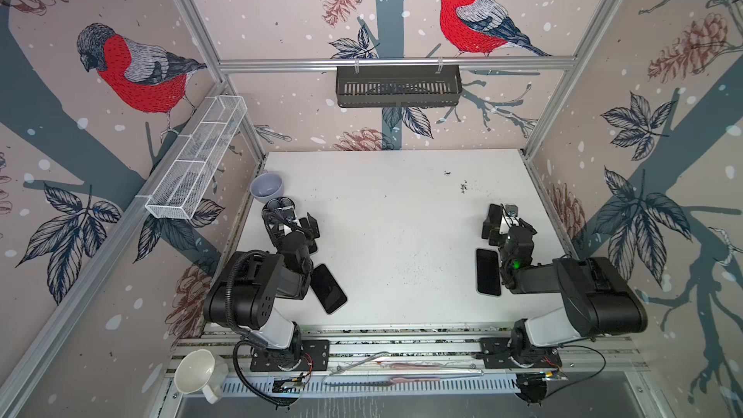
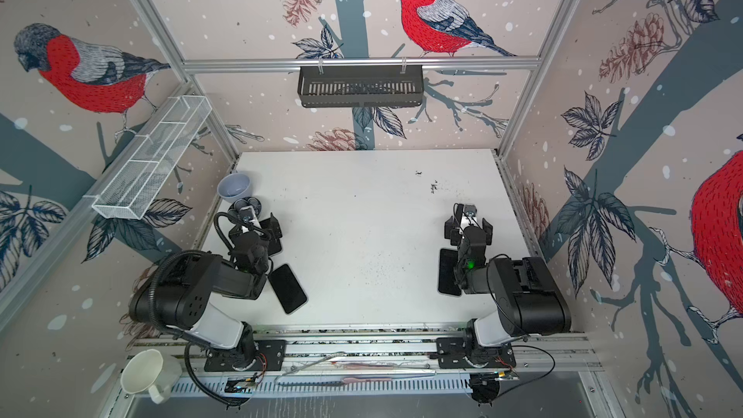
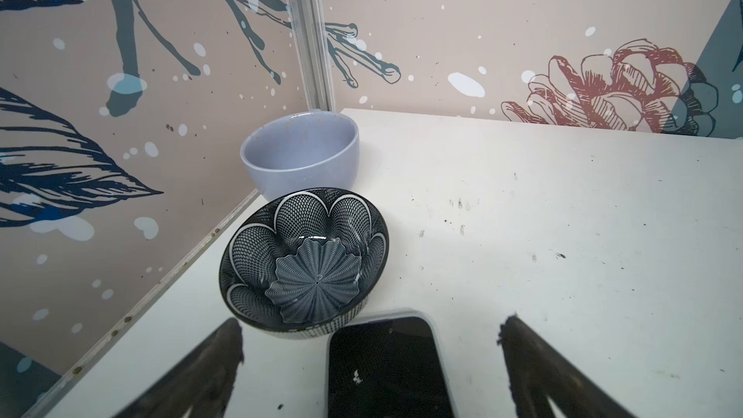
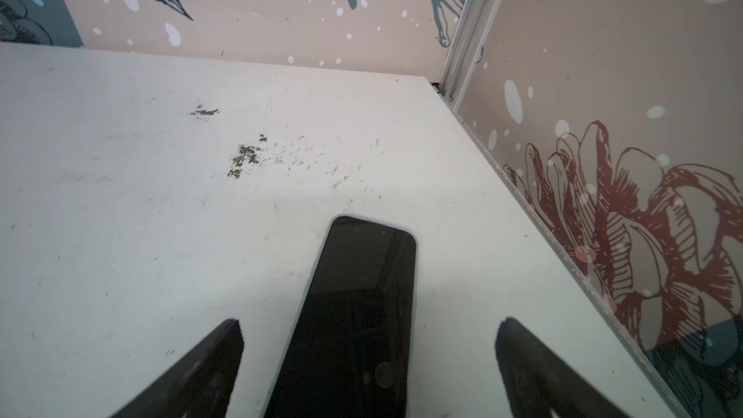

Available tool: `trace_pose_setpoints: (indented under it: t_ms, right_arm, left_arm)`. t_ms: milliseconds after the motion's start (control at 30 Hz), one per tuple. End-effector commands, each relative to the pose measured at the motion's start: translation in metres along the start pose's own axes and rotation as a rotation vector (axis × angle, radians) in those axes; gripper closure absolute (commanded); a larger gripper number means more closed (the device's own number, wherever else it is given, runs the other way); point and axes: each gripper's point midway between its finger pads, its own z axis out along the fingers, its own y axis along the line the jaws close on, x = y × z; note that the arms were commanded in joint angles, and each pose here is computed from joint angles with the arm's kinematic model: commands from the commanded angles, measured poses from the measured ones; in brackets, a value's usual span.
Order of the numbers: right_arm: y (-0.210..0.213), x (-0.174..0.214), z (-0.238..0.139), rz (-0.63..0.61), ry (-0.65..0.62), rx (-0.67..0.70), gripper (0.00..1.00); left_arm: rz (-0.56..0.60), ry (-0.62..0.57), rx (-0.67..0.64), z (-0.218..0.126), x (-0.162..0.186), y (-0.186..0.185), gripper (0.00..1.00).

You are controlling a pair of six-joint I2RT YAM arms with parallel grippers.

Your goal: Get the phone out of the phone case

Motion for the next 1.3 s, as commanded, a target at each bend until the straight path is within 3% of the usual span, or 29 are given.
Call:
trace_pose_setpoints:
  t_ms: [0,1267]
  right_arm:
    - [-0.0167,-0.0258,-0.0028,0.153,-0.117,0.079,0.00]
    - [-0.0167,-0.0262,-0.0022,0.152,-0.116,0.079,0.00]
  left_arm:
    - [-0.033,-0.091,0.002,-0.0010,-0.0231,-0.0003,0.01]
    - [-0.036,-0.087,0.013,0.0000,-0.0229,-0.0013,0.01]
